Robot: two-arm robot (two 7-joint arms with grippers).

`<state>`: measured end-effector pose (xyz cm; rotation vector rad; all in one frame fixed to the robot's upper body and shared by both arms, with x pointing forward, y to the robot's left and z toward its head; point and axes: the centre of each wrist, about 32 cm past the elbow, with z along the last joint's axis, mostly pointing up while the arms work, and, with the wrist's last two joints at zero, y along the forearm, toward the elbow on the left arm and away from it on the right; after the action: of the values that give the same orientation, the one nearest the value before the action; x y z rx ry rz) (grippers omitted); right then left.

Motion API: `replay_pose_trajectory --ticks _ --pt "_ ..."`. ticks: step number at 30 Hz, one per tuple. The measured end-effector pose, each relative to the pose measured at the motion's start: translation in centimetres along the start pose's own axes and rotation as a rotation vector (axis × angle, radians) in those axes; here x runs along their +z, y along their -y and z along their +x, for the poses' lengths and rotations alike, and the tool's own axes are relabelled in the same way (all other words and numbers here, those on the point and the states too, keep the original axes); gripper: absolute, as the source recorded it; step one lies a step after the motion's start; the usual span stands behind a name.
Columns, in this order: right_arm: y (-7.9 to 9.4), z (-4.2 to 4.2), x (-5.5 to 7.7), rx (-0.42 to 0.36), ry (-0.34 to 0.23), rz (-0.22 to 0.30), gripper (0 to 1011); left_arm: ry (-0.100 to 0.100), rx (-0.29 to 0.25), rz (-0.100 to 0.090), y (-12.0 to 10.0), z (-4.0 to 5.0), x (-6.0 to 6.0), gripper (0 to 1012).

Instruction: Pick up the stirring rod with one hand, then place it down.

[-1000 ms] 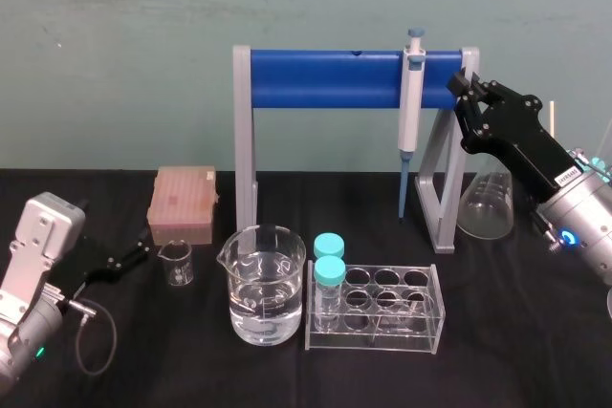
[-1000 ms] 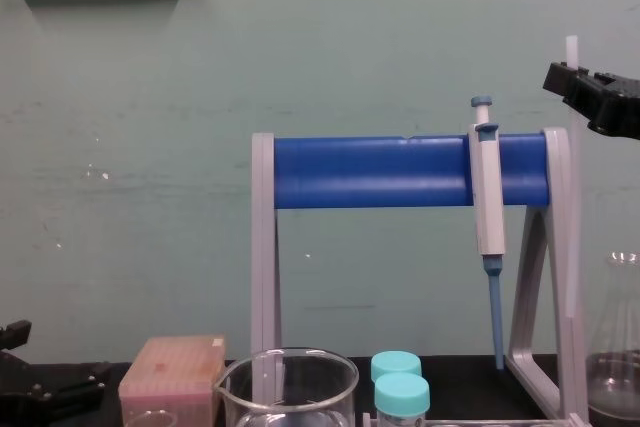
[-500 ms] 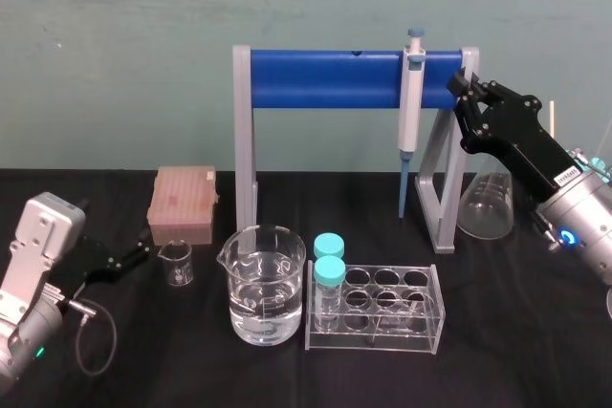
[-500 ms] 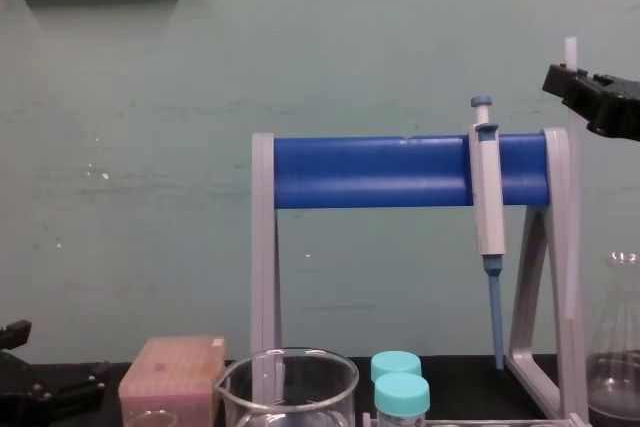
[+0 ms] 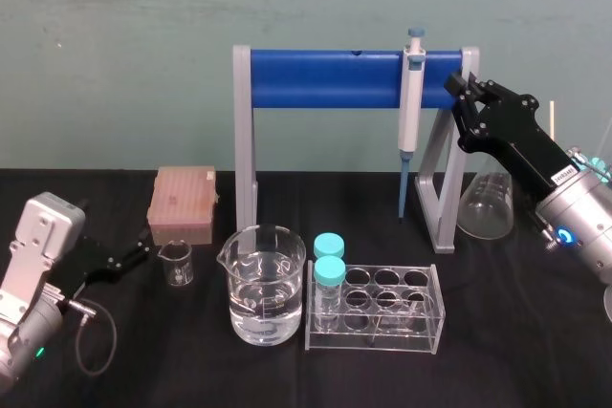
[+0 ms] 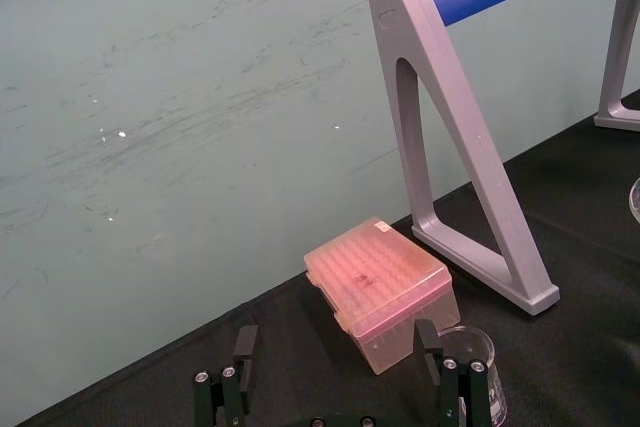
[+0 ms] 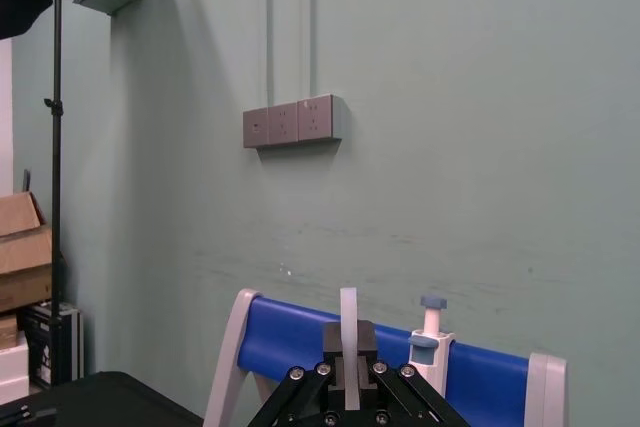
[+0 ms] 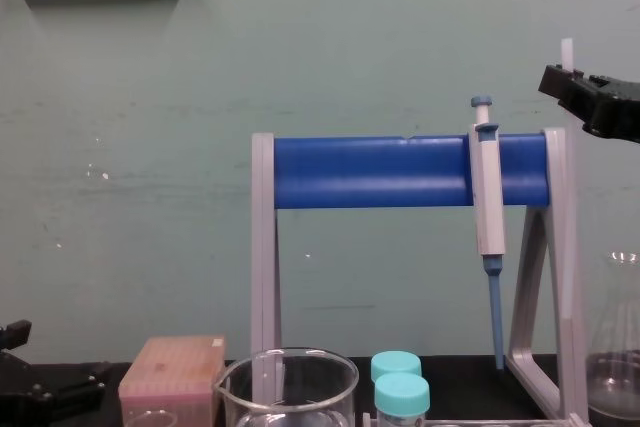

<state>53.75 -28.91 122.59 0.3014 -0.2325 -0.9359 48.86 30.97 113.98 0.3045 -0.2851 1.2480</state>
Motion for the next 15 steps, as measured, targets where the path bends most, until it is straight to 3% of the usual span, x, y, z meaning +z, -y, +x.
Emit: replay_pose_trajectory --ticks 15 --pt "-0.11 -0.06 -0.13 0.0 -0.001 -0.002 66 0.0 0.0 0.0 0.0 0.0 0.0 1000"
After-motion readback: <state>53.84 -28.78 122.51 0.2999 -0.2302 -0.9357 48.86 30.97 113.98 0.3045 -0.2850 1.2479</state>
